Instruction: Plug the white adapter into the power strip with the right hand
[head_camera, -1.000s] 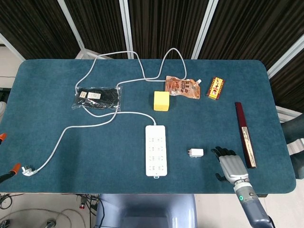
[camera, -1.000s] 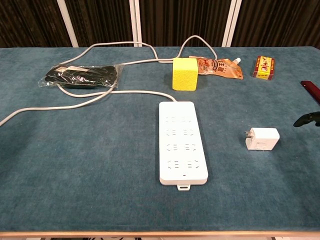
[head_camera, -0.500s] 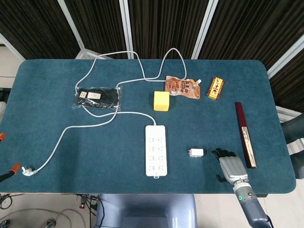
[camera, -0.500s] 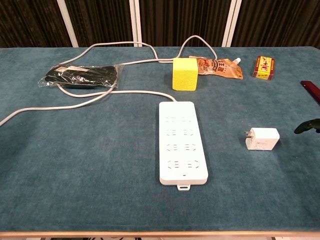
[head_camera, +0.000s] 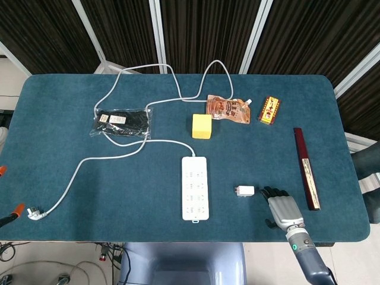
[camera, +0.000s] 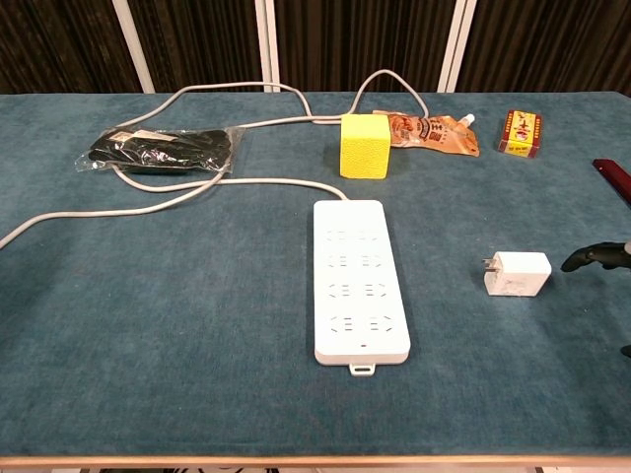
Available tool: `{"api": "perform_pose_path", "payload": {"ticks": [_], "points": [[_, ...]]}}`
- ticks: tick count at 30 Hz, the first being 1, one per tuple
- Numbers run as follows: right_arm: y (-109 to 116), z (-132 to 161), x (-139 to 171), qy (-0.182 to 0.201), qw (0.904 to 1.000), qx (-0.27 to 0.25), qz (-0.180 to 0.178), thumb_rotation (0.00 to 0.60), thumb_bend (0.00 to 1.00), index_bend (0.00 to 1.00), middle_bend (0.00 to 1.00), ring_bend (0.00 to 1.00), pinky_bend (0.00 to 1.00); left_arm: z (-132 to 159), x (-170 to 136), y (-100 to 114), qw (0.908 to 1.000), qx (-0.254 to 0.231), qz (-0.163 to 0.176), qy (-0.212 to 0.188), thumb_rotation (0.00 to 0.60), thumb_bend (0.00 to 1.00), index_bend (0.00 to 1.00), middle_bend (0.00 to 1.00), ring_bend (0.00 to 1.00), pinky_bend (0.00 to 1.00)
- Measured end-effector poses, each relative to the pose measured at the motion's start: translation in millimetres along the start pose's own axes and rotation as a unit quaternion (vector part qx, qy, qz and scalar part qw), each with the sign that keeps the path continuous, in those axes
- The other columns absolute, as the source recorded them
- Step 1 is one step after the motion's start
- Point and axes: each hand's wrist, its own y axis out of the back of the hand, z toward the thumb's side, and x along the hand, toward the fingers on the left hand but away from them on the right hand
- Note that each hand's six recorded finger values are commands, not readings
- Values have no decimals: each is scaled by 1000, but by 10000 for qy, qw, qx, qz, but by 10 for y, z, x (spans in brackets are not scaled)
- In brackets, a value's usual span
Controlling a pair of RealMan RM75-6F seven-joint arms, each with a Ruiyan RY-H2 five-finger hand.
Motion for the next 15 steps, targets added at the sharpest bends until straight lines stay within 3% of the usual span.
{"api": "perform_pose_path", "payload": {"ticks": [15], "points": [[25,116,-43,101,9999,-9,13,600,367,143,127,145,165,-3,3,-3,10000,13,2,16,600,170,117,40,0,0]]}}
